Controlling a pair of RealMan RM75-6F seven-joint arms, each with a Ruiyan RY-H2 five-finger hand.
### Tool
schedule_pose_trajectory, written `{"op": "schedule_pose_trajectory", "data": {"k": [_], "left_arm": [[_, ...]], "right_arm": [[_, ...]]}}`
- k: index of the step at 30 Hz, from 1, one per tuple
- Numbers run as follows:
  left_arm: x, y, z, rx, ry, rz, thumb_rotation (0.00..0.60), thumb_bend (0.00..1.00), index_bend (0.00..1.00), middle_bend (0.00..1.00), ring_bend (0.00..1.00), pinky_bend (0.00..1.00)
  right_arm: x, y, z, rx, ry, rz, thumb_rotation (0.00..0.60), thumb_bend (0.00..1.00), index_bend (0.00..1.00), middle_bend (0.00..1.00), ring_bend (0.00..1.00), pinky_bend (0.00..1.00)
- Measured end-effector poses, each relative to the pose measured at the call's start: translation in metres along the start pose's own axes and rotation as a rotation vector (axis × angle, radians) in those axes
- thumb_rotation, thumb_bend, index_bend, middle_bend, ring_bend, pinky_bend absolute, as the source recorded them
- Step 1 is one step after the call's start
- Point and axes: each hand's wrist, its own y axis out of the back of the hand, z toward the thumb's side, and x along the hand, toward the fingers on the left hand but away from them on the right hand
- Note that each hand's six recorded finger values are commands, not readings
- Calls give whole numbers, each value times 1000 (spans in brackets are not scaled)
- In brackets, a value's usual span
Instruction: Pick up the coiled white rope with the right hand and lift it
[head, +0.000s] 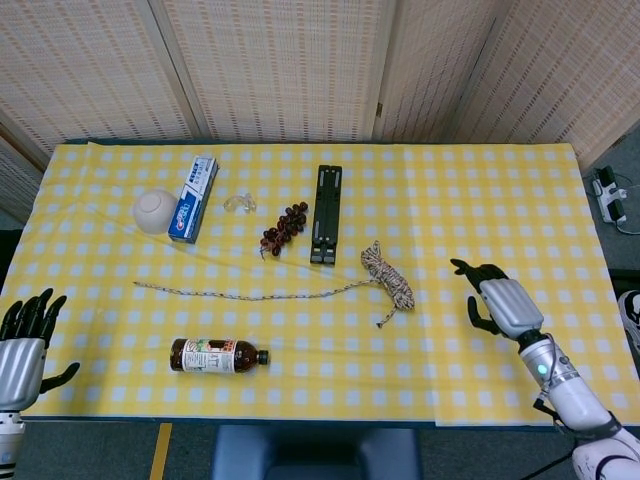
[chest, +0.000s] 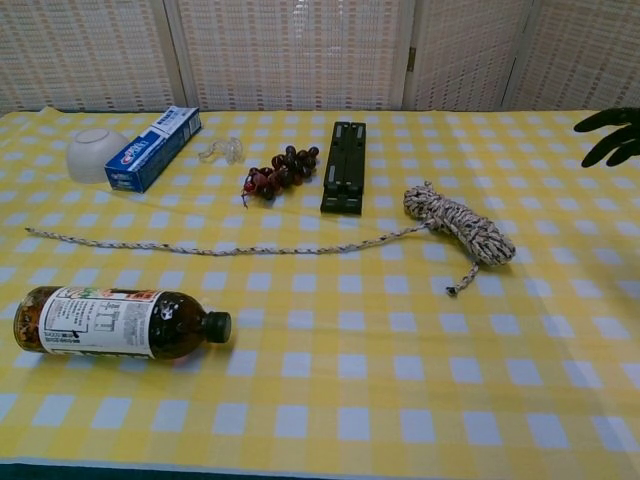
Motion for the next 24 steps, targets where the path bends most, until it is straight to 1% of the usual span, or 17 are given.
{"op": "schedule_pose_trajectory", "data": {"k": [5,9,12,18,24], "left_arm": [[-2,0,0,-1,2,-1,600,193,0,14,8,0],[-2,0,1,-4,-1,-5,600,193,0,14,8,0],[-2,-1,1,-4,-3,-8,600,193,0,14,8,0],[-2,-1,0,-1,1,-12,600,193,0,14,8,0],[-1,-4,1,1,2,-23,600,193,0,14,8,0]], "right_arm": [[-33,-6,19,-52,23,52,600,825,0,233,186,101],[-57,-15,31,-80,24,118,600,825,0,234,187,101],[-77,-20,38,-89,20,148,600,825,0,234,187,101],[-108,-25,47,-84,3,174,600,825,0,235,180,101],[-132,-36,57,-38,-3,205,600,826,0,235,170,89]]}}
